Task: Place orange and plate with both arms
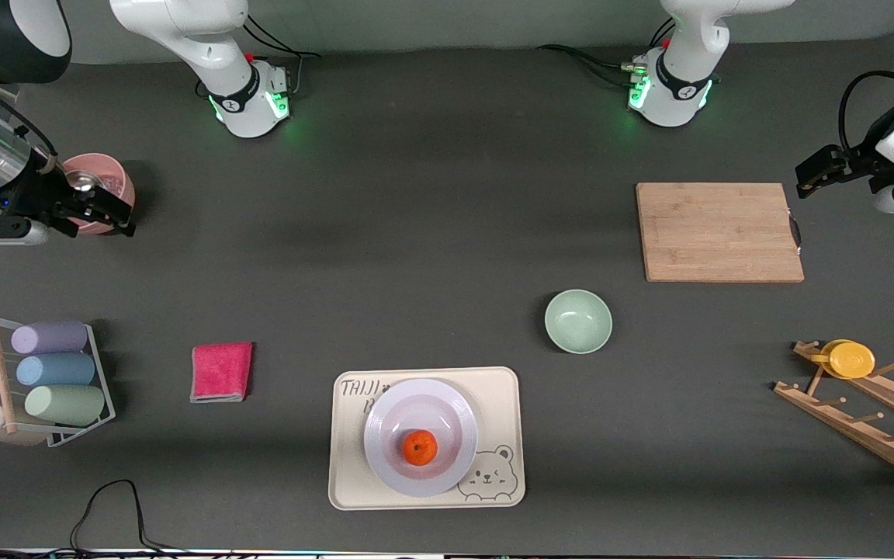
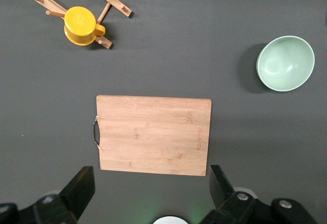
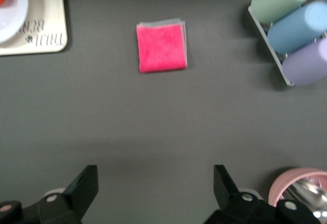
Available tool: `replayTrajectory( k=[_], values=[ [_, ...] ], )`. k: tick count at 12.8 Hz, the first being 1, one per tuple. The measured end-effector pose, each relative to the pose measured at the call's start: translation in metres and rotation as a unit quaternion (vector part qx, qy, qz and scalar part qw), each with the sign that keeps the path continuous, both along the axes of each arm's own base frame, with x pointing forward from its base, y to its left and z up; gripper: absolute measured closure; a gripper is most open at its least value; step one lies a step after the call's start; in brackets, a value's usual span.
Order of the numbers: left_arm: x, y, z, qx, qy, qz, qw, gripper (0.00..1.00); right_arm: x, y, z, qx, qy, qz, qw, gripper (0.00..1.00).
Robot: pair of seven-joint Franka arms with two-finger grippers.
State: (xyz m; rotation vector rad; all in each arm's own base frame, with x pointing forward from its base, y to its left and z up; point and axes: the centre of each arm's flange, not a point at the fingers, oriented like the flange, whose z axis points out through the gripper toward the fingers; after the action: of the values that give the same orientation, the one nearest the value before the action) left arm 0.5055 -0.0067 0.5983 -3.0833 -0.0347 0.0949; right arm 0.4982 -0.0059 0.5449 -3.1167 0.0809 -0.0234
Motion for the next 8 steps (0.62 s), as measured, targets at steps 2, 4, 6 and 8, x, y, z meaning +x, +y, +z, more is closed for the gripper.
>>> replayTrajectory(
  k=[2, 4, 6, 8],
  values=[
    [0.007, 0.007, -0.002, -0.004, 0.001, 0.005, 1.0, 0.0, -0.009, 0.001, -0.002, 0.0, 0.018, 0.001, 1.0, 0.0],
    [0.017, 0.011, -0.004, -0.003, 0.001, 0.009, 1.0, 0.0, -0.016, 0.003, 0.003, 0.0, 0.023, 0.003, 1.0, 0.0],
    [0.022, 0.007, -0.003, 0.0, 0.0, 0.007, 1.0, 0.0, -0.022, 0.005, 0.0, 0.0, 0.029, 0.005, 1.0, 0.0],
    [0.023, 0.006, -0.002, 0.001, 0.0, 0.007, 1.0, 0.0, -0.025, 0.007, -0.007, -0.001, 0.037, 0.008, 0.999, 0.0]
  ],
)
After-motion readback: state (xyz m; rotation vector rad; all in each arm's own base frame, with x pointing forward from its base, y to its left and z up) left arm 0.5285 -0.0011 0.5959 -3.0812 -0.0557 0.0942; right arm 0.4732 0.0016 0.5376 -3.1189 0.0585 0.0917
